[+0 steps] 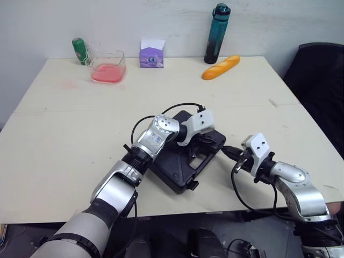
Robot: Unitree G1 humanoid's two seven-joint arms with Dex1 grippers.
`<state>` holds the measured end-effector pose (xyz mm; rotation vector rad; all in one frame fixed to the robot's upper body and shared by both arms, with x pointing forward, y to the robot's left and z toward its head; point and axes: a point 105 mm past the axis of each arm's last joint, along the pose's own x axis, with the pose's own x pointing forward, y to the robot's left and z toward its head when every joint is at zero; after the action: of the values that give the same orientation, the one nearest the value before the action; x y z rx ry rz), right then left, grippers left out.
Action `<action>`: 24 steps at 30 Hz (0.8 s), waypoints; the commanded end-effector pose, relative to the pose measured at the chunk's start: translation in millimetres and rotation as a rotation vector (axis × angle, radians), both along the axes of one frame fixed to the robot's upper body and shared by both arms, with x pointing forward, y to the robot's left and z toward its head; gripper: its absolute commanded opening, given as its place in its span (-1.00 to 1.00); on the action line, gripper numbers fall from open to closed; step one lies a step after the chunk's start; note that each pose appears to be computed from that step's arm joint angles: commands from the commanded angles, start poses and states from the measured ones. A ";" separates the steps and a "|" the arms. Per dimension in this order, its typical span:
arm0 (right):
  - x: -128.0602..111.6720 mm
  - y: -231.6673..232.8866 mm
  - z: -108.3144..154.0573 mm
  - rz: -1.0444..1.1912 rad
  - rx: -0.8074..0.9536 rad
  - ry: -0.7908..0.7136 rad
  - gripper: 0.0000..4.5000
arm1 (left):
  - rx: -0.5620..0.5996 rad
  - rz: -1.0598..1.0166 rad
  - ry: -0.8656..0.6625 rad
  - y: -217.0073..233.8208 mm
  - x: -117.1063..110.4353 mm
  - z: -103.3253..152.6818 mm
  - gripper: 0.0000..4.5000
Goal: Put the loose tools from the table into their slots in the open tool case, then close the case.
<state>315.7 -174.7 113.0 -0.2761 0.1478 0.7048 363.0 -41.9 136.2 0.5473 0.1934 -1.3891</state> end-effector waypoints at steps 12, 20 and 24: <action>-10.6 -3.2 24.6 0.024 -0.055 -0.073 -0.95 | 0.197 0.100 0.126 36.9 -4.2 -64.7 -1.00; -26.4 -21.8 18.1 0.016 -0.082 -0.029 -0.95 | 0.022 0.018 0.006 31.5 -9.5 -11.1 -1.00; -28.7 -22.2 15.6 0.011 -0.082 -0.021 -0.95 | -0.008 0.002 -0.032 32.2 -9.6 -3.1 -1.00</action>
<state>288.2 -199.9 110.3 -0.3335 0.2253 0.6996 352.2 -20.1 149.8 0.5561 0.0981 -1.3933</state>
